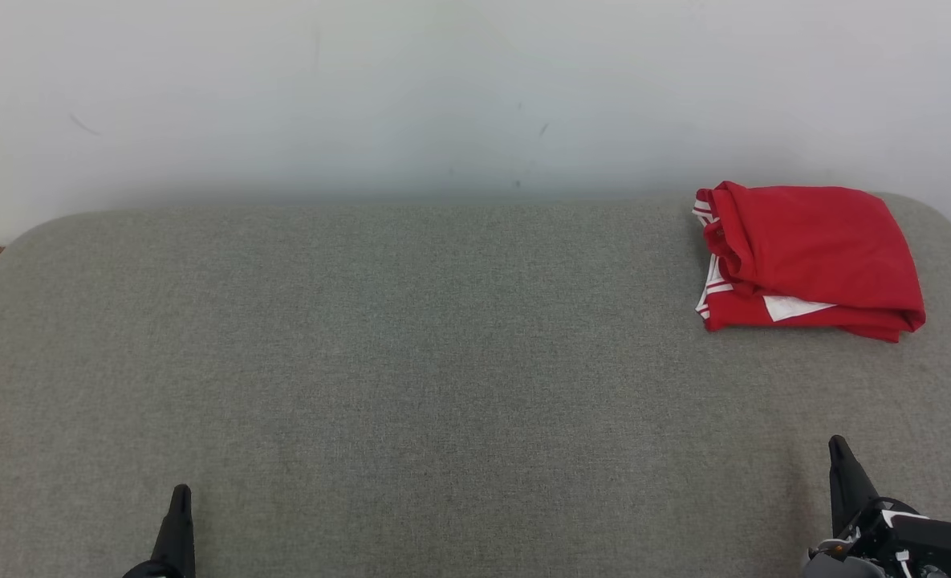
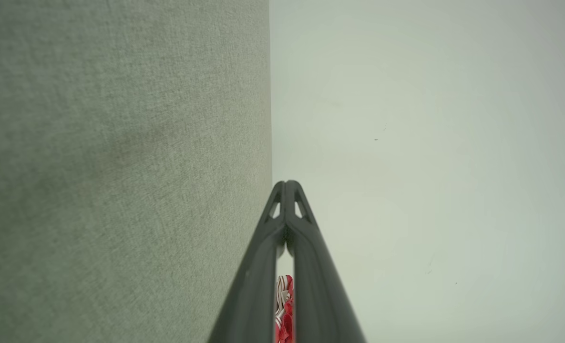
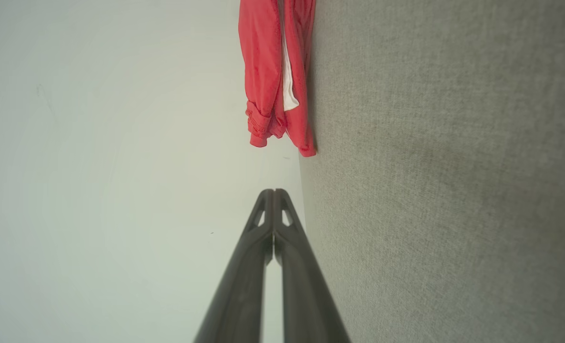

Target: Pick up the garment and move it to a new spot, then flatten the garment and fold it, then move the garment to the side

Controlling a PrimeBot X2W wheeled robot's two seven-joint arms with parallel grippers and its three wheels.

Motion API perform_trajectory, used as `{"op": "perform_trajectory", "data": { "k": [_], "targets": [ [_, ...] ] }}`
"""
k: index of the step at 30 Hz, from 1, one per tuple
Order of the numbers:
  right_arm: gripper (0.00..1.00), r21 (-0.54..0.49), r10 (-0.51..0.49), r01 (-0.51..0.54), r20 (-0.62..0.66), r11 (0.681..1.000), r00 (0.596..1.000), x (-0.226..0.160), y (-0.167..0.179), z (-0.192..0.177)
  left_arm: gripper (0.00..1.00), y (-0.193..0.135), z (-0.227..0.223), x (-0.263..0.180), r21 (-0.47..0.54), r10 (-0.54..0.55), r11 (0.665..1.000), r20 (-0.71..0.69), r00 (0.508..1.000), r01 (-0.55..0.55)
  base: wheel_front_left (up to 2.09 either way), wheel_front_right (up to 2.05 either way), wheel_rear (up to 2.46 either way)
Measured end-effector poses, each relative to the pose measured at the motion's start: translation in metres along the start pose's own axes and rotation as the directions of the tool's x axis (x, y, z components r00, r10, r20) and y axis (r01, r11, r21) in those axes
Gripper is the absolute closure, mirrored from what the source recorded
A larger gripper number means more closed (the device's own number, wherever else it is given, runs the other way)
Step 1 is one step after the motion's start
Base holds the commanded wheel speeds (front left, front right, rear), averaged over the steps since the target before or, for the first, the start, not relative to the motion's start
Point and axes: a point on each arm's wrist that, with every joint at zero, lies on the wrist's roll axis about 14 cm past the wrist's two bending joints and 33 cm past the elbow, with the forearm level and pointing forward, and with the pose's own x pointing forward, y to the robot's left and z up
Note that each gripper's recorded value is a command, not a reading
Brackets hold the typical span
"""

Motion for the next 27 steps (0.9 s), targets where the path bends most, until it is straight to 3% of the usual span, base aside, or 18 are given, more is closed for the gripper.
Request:
{"op": "perform_trajectory", "data": {
  "k": [27],
  "targets": [
    [1.00, 0.001, 0.000, 0.000, 0.001, 1.000, 1.000, 0.0001, 0.0001, 0.0001, 1.00, 0.0000, 0.0000, 0.0000, 0.000, 0.000, 1.000, 0.000, 1.000, 0.000, 0.00, 0.00, 0.00]
  ]
}}
